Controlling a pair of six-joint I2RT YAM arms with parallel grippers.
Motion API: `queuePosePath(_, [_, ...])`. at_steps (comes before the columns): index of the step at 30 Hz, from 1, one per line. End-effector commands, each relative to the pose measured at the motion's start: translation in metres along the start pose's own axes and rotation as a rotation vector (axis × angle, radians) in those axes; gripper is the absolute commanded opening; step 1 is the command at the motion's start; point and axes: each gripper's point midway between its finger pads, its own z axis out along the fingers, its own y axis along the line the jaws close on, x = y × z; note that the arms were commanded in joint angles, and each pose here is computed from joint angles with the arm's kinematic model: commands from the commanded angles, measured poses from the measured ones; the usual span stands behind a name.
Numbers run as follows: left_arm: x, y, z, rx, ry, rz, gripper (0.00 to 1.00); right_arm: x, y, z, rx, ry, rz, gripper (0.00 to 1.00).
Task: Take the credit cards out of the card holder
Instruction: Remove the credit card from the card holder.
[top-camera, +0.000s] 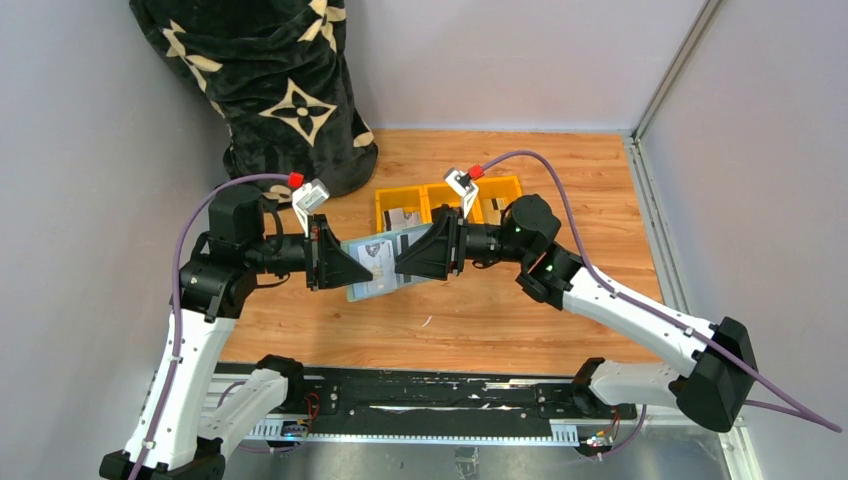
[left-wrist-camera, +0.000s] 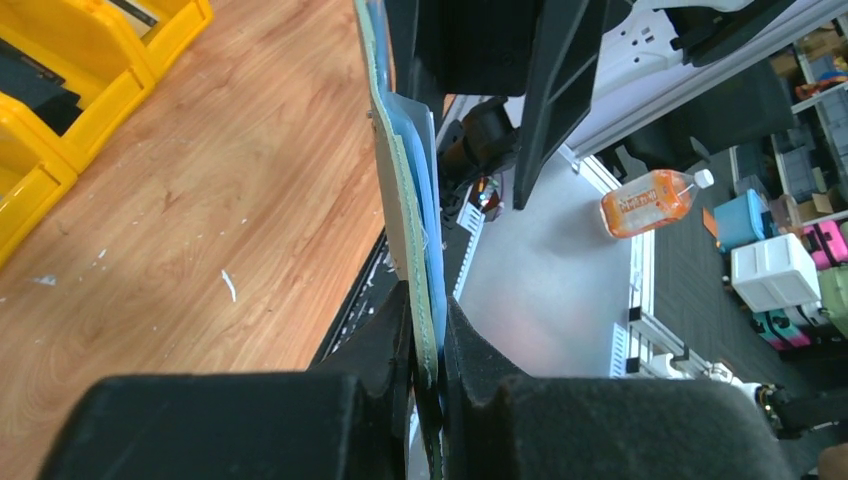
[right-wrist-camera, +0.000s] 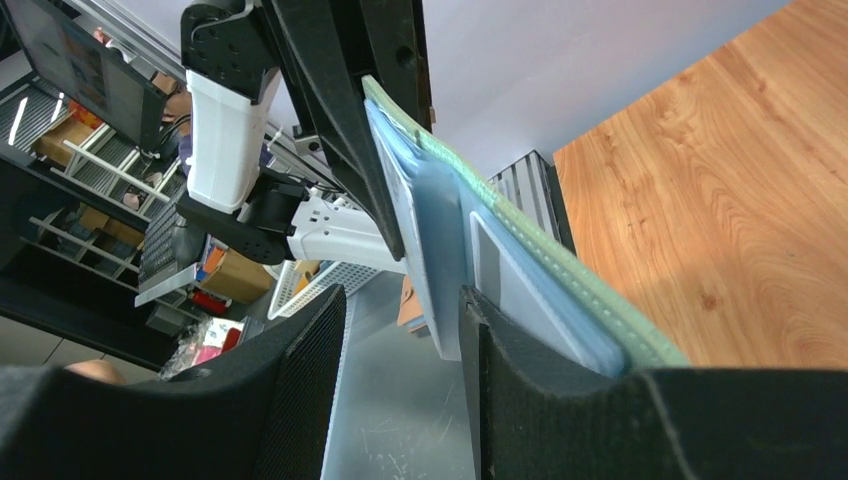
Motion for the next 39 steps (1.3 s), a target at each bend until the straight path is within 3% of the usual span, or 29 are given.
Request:
queuePosePath(1, [-0.013, -0.02, -0.004, 0.065, -0.037, 0.046, 0.0, 0.013, 0.005, 0.003, -0.039, 0.037, 0.005, 0.49])
queuePosePath(5, [-0.014, -0.019, -0.003, 0.066, -0.041, 0.037, 0.0, 0.017, 0.008, 0.007, -0.057, 0.05, 0.008, 0.48])
queuePosePath(11, [-0.012, -0.013, -0.002, 0.042, -0.043, 0.027, 0.01, 0.013, 0.02, 0.01, -0.13, 0.029, 0.022, 0.28])
queuePosePath(20, [-0.006, -0.015, -0.001, 0.067, -0.024, 0.01, 0.25, 0.005, 0.024, 0.015, -0.152, 0.015, 0.029, 0.0])
queuePosePath(24, [-0.002, -0.031, -0.003, 0.159, -0.001, -0.01, 0.26, 0.009, 0.022, 0.015, -0.157, 0.02, 0.036, 0.0])
queuePosePath(28, [0.001, -0.044, -0.006, 0.242, 0.01, -0.029, 0.2, 0.012, 0.022, 0.011, -0.167, 0.012, 0.034, 0.0])
queuePosePath(33, [-0.004, -0.051, -0.008, 0.257, -0.018, 0.0, 0.1, 0.016, 0.022, 0.004, -0.179, 0.004, 0.04, 0.0])
queuePosePath(39, [-0.006, -0.055, -0.01, 0.258, -0.025, -0.001, 0.08, 0.016, 0.025, -0.005, -0.177, -0.014, 0.028, 0.0])
